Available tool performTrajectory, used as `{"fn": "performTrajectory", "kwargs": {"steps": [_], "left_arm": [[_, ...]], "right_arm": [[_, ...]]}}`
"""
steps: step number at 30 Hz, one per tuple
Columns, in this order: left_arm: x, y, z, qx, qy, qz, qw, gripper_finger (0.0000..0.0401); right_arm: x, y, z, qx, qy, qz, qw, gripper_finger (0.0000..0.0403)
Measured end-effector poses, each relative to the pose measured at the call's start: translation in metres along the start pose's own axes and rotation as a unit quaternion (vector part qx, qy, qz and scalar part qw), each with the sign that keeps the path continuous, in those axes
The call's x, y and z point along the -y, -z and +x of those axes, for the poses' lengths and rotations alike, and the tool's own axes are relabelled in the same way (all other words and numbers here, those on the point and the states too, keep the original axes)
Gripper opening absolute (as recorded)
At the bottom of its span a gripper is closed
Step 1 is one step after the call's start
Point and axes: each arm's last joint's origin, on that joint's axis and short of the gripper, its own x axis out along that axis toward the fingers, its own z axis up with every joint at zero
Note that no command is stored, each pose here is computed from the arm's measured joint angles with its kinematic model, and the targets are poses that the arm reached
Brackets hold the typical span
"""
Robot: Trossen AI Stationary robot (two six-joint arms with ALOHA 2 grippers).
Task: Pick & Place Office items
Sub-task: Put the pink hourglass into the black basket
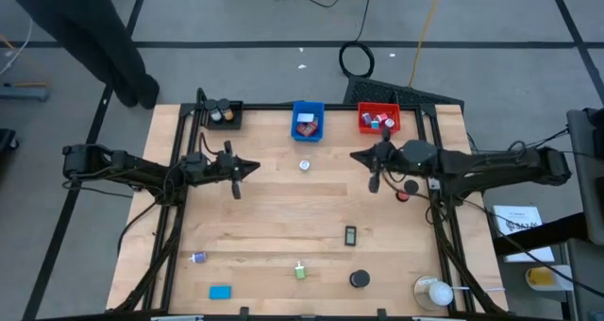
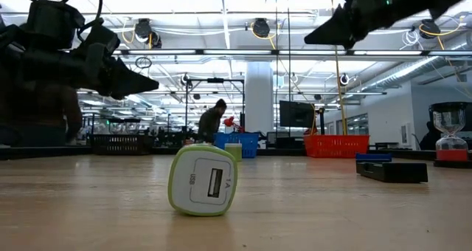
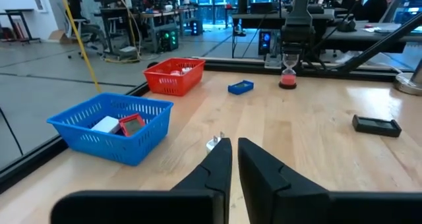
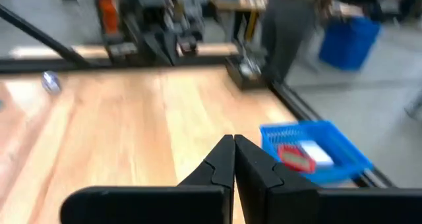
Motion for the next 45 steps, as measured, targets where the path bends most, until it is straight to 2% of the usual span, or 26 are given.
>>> {"fn": "performTrajectory", "kwargs": {"steps": [5, 9, 13, 20, 24, 29, 39, 45], "left_arm": [[0.0, 0.0, 0.0, 0.001, 0.0, -0.001, 1.0, 0.0037], [0.0, 0.0, 0.0, 0.0, 0.0, -0.001, 1.0, 0.0037], [0.0, 0.0, 0.0, 0.001, 0.0, -0.001, 1.0, 0.0037], [0.0, -0.009, 0.006, 0.014, 0.003, -0.019, 1.0, 0.0037], [0.005, -0.007, 0.008, 0.004, 0.019, -0.008, 1.0, 0.0037], [0.011, -0.006, 0.007, -0.004, 0.035, 0.004, 0.999, 0.0037], [0.012, -0.006, 0.007, -0.003, 0.035, 0.006, 0.999, 0.0037], [0.012, -0.006, 0.007, -0.003, 0.034, 0.012, 0.999, 0.0037]], "right_arm": [[-0.012, -0.018, -0.006, -0.092, 0.016, 0.015, 0.995, 0.0], [-0.018, -0.017, -0.009, -0.166, 0.011, 0.033, 0.986, 0.0], [-0.019, -0.011, -0.011, -0.2, 0.015, 0.039, 0.979, 0.0], [-0.018, -0.011, -0.012, -0.202, 0.015, 0.038, 0.979, 0.0], [-0.019, -0.015, -0.01, -0.173, 0.011, 0.047, 0.984, 0.0], [-0.02, -0.005, -0.006, -0.166, 0.008, 0.049, 0.985, 0.0], [-0.02, 0.002, -0.007, -0.187, 0.013, 0.049, 0.981, 0.0015], [-0.018, -0.002, -0.014, -0.23, 0.025, 0.063, 0.971, 0.0008]]}}
